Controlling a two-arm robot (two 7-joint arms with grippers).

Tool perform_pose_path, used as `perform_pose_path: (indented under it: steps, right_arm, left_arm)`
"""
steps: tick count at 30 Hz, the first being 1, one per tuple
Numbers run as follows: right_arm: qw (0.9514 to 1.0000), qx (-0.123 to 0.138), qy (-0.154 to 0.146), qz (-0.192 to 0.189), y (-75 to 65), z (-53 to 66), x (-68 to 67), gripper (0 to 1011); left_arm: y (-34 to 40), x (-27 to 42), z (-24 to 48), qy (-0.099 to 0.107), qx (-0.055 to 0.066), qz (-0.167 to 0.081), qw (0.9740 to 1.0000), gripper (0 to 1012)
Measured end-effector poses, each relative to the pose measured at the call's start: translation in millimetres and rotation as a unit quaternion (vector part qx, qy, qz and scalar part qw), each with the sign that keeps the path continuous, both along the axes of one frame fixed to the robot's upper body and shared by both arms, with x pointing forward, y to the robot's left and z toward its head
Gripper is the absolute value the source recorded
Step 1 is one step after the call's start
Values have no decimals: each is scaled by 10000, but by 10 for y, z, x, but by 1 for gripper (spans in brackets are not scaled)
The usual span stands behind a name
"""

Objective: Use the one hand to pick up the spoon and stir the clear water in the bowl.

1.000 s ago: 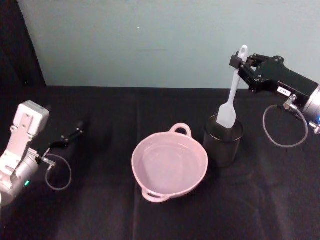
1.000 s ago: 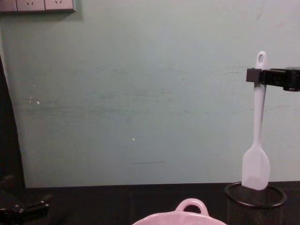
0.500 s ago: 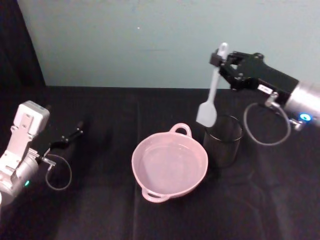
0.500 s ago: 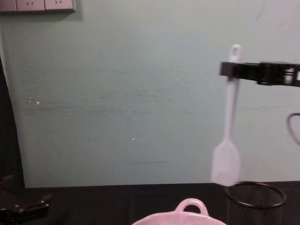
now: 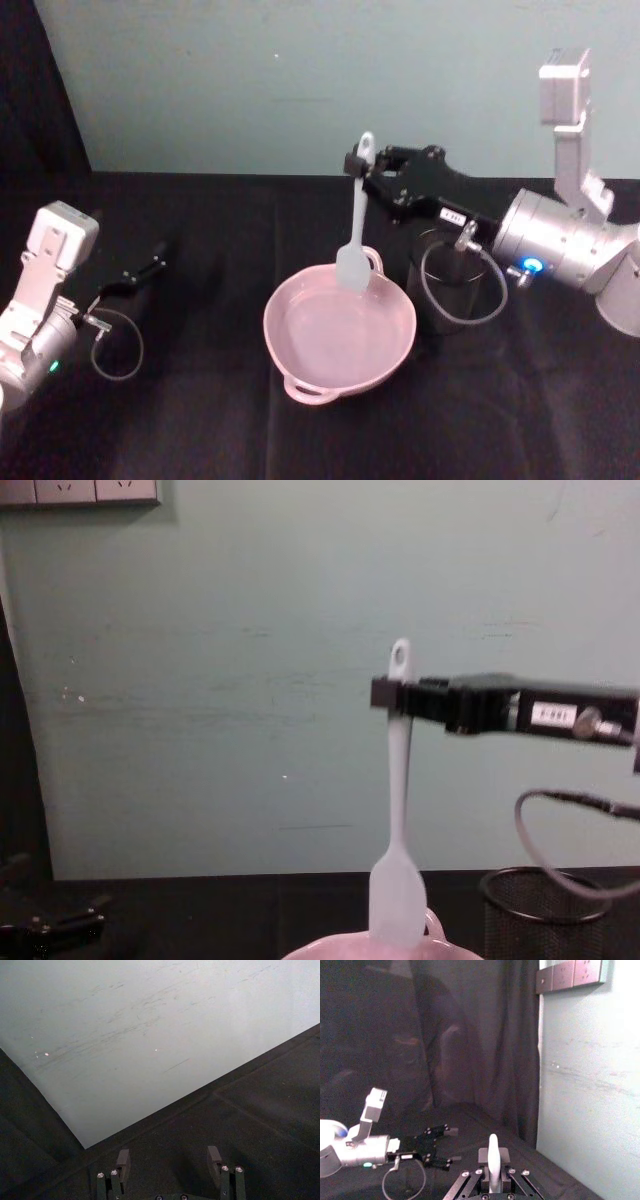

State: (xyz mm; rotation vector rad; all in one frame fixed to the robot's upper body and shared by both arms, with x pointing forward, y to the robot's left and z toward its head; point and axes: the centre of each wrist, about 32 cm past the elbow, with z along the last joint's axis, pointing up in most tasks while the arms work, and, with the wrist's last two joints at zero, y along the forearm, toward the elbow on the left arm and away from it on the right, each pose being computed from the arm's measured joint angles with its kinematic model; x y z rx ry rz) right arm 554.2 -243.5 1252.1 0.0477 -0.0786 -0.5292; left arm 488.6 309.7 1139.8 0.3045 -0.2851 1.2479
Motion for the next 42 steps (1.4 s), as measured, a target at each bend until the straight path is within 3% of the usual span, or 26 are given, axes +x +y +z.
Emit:
perform_pose_path:
  steps: [5,14,27,35,42]
  right_arm:
    - [9999,-50,-16,113,54,-181,-40,123]
    - [9997,-49,-29,229,108,-360,-124,123]
    - [9996,2,9,287,174,-440,-178,123]
    - [9989,201,229,355,295,-563,-25,123]
    - [9986,339,369,151,299,-696,113,123]
  left_arm:
    - [0,0,0,0,0,0,10000,1005]
    - [0,0,0,0,0,0,10000,1005]
    - [0,0,0,0,0,0,10000,1005]
    - [0,0,0,0,0,1,10000,1005]
    - [0,0,0,0,0,0,10000,1005]
